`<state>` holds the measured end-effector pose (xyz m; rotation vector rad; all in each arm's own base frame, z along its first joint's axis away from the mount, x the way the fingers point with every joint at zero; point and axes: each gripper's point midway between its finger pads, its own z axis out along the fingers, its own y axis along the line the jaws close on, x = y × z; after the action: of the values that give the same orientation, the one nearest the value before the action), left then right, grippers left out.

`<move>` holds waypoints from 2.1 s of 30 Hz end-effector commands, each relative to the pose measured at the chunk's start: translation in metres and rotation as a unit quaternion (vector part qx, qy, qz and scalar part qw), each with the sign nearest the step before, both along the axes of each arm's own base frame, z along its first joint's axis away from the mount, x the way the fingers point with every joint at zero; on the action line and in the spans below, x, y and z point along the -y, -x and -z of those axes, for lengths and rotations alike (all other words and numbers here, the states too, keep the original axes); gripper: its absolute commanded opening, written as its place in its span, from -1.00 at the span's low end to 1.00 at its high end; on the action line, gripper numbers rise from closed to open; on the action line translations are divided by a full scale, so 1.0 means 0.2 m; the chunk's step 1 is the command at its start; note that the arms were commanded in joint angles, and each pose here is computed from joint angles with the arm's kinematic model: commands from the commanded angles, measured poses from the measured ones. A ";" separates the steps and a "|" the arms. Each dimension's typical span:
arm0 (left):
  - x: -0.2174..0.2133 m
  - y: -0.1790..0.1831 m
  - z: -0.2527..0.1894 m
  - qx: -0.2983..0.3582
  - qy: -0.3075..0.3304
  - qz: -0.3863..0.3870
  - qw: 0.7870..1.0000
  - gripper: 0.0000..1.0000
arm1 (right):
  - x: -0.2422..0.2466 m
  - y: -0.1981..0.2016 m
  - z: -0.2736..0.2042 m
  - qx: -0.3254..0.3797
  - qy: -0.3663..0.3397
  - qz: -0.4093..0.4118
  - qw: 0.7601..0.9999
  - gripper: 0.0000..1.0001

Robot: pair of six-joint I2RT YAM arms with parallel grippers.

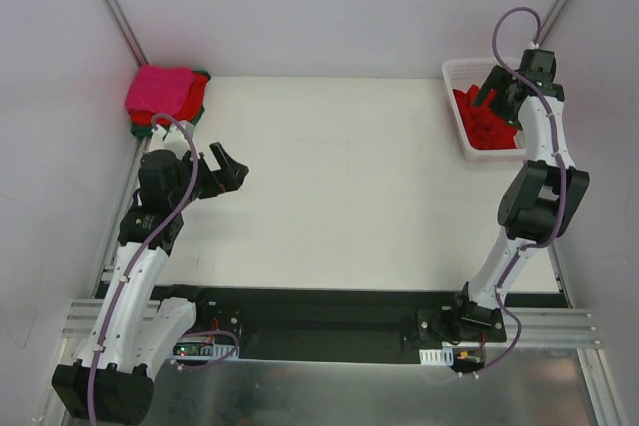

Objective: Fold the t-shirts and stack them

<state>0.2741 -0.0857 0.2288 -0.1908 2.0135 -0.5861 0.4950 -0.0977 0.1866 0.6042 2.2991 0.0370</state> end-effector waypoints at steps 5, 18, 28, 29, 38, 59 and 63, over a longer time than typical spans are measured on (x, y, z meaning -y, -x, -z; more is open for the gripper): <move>0.03 0.07 0.00 0.014 -0.001 0.021 1.000 0.99 | -0.04 -0.18 0.06 0.003 -0.033 -0.033 0.999 0.92; 0.03 0.09 0.02 0.010 -0.003 0.024 1.000 0.99 | 0.08 -0.17 0.27 -0.050 0.004 0.009 0.999 0.92; 0.03 0.12 0.02 0.013 -0.005 0.029 0.999 0.99 | 0.17 -0.19 0.36 -0.070 0.046 0.016 0.996 0.92; 0.03 0.12 0.02 0.013 -0.005 0.030 0.999 0.99 | 0.18 -0.20 0.36 -0.068 0.046 0.017 0.996 0.92; 0.02 0.14 0.02 0.010 -0.007 0.026 1.000 0.99 | 0.19 -0.26 0.42 -0.065 0.039 0.015 0.997 0.97; 0.01 0.13 0.03 0.002 -0.014 0.021 1.000 0.99 | 0.17 -0.32 0.36 -0.026 0.011 0.002 1.000 -0.97; 0.01 0.13 0.03 0.002 -0.011 0.024 1.000 0.99 | 0.16 -0.28 0.21 0.003 0.018 0.011 1.000 -0.97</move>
<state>0.2490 -0.0854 0.2191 -0.1679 2.0292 -0.5908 0.5443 -0.1307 0.0747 0.6208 2.4445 -0.0337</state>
